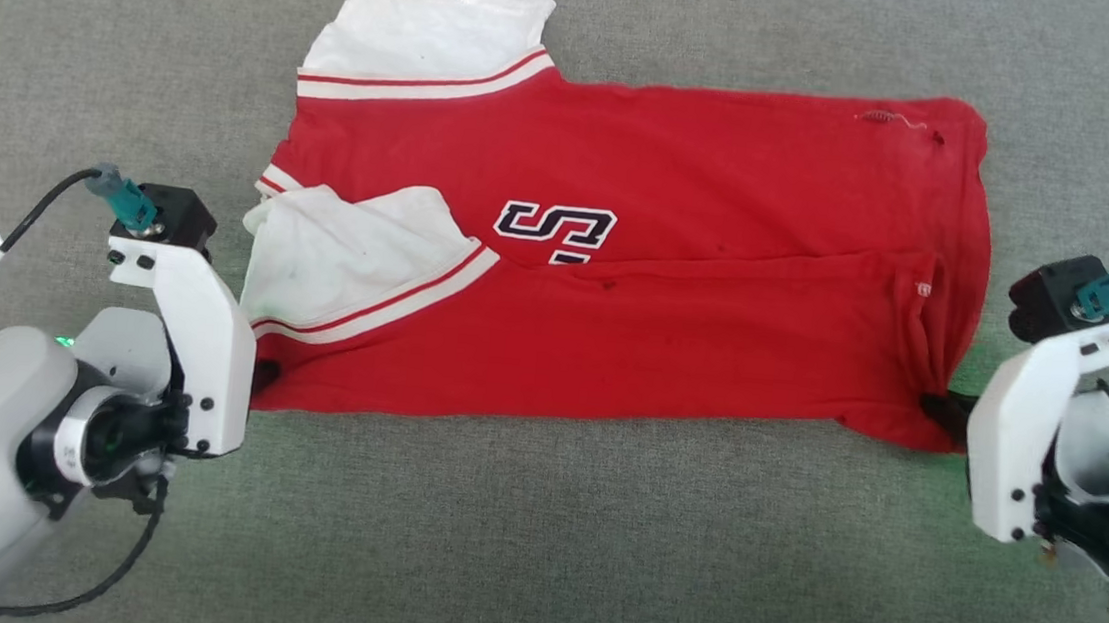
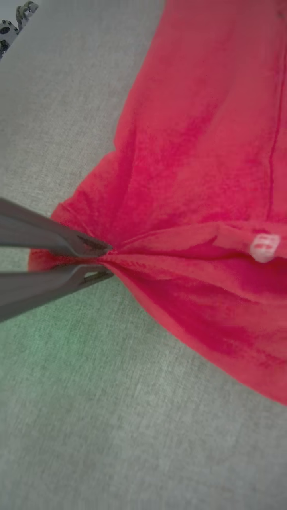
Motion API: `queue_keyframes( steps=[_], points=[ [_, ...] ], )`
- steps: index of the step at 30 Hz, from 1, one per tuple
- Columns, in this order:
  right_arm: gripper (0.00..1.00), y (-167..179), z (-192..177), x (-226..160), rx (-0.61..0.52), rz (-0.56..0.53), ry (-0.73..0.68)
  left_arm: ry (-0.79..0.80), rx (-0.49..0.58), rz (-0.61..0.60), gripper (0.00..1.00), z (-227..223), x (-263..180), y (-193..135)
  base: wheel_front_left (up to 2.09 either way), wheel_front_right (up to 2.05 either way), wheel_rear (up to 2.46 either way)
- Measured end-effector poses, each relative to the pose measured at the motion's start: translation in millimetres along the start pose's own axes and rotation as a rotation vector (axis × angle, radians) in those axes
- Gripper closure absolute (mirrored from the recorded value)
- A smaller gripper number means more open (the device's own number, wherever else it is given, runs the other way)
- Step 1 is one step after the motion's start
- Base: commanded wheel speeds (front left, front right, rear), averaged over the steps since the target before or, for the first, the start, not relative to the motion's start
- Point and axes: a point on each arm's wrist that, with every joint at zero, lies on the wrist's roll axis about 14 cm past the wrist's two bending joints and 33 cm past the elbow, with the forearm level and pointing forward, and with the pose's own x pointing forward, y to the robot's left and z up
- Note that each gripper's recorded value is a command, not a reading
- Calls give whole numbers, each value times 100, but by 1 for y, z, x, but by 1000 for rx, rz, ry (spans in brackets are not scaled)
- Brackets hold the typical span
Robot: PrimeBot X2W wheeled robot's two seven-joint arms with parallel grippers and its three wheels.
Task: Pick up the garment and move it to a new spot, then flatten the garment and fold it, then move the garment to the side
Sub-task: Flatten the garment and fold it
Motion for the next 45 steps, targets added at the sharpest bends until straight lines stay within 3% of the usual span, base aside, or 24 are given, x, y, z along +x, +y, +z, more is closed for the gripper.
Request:
queue_keyframes(
  steps=[6,15,16,17,18,21,26,31,34,45],
  points=[
    [100,3,2,-21,-33,13,-22,-4,37,16,100,-8,-22,-7,0,0,0],
    [100,4,-41,-27,21,30,75,82,9,11,100,-49,-22,-17,0,0,0],
    [72,10,-49,-19,62,50,67,109,-17,7,67,-60,-13,-19,0,0,0],
    [15,11,-50,-16,77,52,57,116,-21,5,27,-63,-9,-19,0,0,0],
    [0,12,-51,-13,89,55,51,115,-25,1,0,-63,-6,-20,0,0,0],
    [0,17,-48,-8,111,63,-6,102,-34,0,0,-58,-1,-19,0,0,0],
    [0,7,-21,-28,139,18,-185,20,62,48,0,-27,-24,-13,0,0,0],
    [0,2,12,-60,158,-33,-414,-82,162,70,0,22,-49,-20,0,0,0],
    [0,-7,38,-91,150,-105,-629,-166,218,67,0,66,-57,-28,0,0,0],
    [0,-23,78,-148,104,-261,-1031,-289,317,83,0,163,-22,-40,0,0,0]
  ],
)
